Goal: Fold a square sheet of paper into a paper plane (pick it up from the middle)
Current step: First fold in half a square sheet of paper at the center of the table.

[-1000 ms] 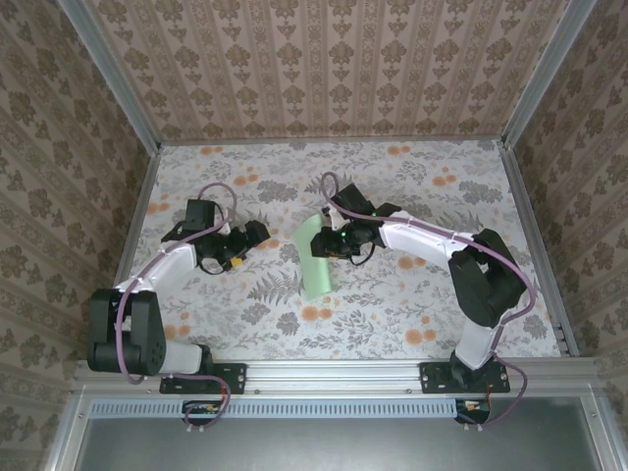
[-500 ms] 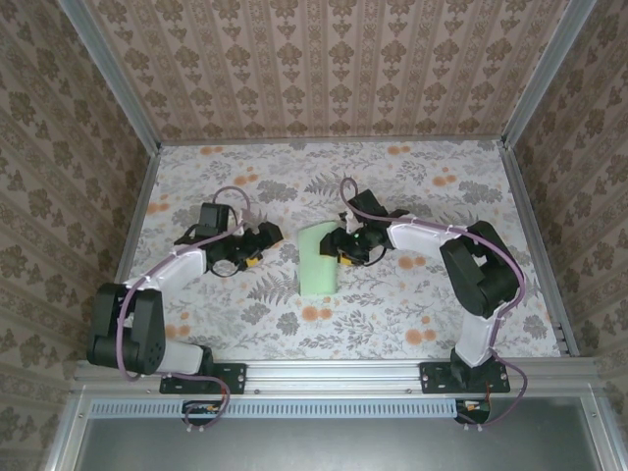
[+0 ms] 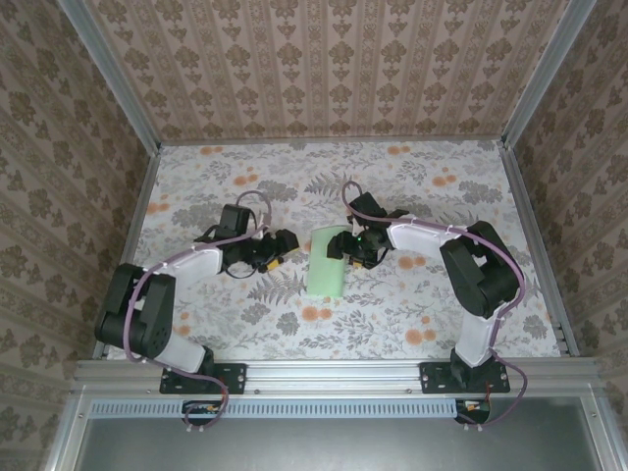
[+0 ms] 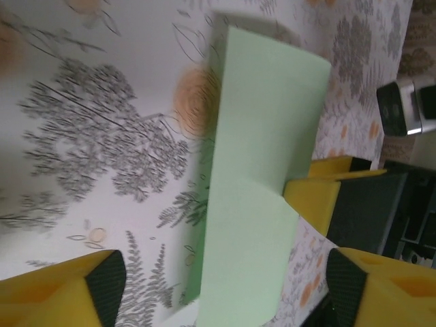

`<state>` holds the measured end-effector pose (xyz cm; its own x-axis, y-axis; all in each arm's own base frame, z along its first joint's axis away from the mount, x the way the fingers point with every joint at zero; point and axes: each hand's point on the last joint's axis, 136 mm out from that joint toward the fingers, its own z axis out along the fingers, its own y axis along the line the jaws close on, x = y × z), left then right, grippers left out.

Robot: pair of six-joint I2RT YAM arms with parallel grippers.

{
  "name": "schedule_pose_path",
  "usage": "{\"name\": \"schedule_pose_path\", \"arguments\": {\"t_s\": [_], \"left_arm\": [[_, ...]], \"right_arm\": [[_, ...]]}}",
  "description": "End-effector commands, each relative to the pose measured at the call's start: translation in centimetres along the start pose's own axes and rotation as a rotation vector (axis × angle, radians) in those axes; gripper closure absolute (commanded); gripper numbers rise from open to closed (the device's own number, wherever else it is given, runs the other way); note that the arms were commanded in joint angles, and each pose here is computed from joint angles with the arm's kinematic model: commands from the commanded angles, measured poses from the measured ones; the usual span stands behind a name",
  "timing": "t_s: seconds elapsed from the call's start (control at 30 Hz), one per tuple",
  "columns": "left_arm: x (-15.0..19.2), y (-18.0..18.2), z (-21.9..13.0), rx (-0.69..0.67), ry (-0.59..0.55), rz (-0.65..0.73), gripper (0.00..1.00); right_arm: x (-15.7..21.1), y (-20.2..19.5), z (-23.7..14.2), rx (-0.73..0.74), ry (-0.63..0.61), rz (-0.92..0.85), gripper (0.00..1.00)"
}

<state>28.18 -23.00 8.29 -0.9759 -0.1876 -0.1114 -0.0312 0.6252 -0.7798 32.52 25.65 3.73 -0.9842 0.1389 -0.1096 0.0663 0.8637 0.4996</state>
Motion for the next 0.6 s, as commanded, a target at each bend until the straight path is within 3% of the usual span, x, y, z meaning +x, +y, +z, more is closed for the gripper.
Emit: {"name": "schedule_pose_path", "arguments": {"t_s": [0.0, 0.3, 0.57], "left_arm": [[0.6, -1.7, 1.0, 0.077, 0.038, 0.039, 0.25], [0.8, -2.1, 3.3, 0.131, 0.081, 0.09, 0.31], [0.4, -3.7, 3.7, 0.238, 0.084, 0.107, 0.59]], "right_arm": [[-0.3, 0.3, -1.3, 0.001, -0.043, 0.011, 0.34], [-0.1, 1.7, -2.3, -0.084, -0.066, 0.011, 0.34], [0.1, 1.4, -2.4, -0.078, -0.064, 0.018, 0.34]]}}
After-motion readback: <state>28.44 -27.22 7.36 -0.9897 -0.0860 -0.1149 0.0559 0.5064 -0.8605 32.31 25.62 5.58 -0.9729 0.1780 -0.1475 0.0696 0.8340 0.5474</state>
